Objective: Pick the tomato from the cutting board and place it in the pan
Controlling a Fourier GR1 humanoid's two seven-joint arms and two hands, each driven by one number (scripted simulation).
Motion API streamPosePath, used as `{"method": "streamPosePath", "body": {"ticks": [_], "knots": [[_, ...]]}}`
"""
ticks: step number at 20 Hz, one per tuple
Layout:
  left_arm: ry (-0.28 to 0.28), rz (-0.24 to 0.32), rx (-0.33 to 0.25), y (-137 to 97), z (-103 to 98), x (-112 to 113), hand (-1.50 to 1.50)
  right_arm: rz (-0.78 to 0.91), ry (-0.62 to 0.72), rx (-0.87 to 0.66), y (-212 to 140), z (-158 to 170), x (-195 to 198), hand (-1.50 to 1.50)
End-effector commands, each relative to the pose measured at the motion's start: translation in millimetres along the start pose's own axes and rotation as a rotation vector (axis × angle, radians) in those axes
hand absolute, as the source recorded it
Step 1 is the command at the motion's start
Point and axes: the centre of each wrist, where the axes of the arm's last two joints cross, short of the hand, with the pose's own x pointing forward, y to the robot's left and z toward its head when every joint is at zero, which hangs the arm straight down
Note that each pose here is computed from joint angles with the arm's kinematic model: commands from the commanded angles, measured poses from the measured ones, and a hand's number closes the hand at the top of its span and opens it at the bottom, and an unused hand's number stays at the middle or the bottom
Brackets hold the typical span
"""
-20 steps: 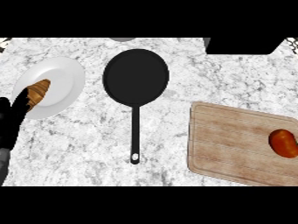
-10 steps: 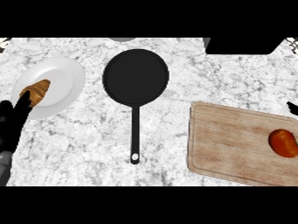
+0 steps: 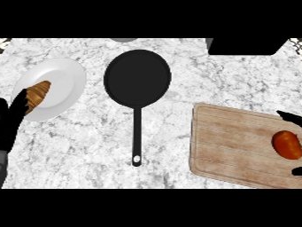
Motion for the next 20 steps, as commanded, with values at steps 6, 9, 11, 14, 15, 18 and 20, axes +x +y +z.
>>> {"method": "streamPosePath", "body": {"ticks": [6, 9, 11, 14, 15, 18, 20], "knots": [[0.004, 0.008, -0.005, -4.9, 2.5, -1.9, 0.0, 0.068, -0.113, -0.089, 0.5, -19.9, -8.1, 1.5], [0.013, 0.006, 0.002, -1.1, -3.8, -5.3, 0.0, 0.067, -0.11, -0.087, -5.0, -35.5, 3.4, 1.5], [-0.005, 0.002, -0.003, -14.7, 1.5, 6.9, 0.0, 0.045, -0.104, -0.082, -4.5, -10.1, -13.2, 1.5], [0.006, 0.01, 0.007, -4.8, 12.5, -6.3, 0.0, 0.138, -0.087, -0.076, -9.1, -39.6, 3.4, 1.5], [-0.01, 0.002, -0.006, -2.2, 1.2, 2.3, 0.0, 0.269, -0.051, -0.056, -21.9, -66.9, 23.9, 1.5], [-0.056, -0.018, -0.055, -24.9, 1.2, 12.5, 0.0, 0.631, 0.043, 0.016, -48.3, -94.5, 65.1, 1.5], [-0.049, -0.014, -0.078, -29.6, 2.8, 15.8, 0.0, 0.759, 0.087, 0.052, -45.7, -116.7, 80.5, 1.5]]}}
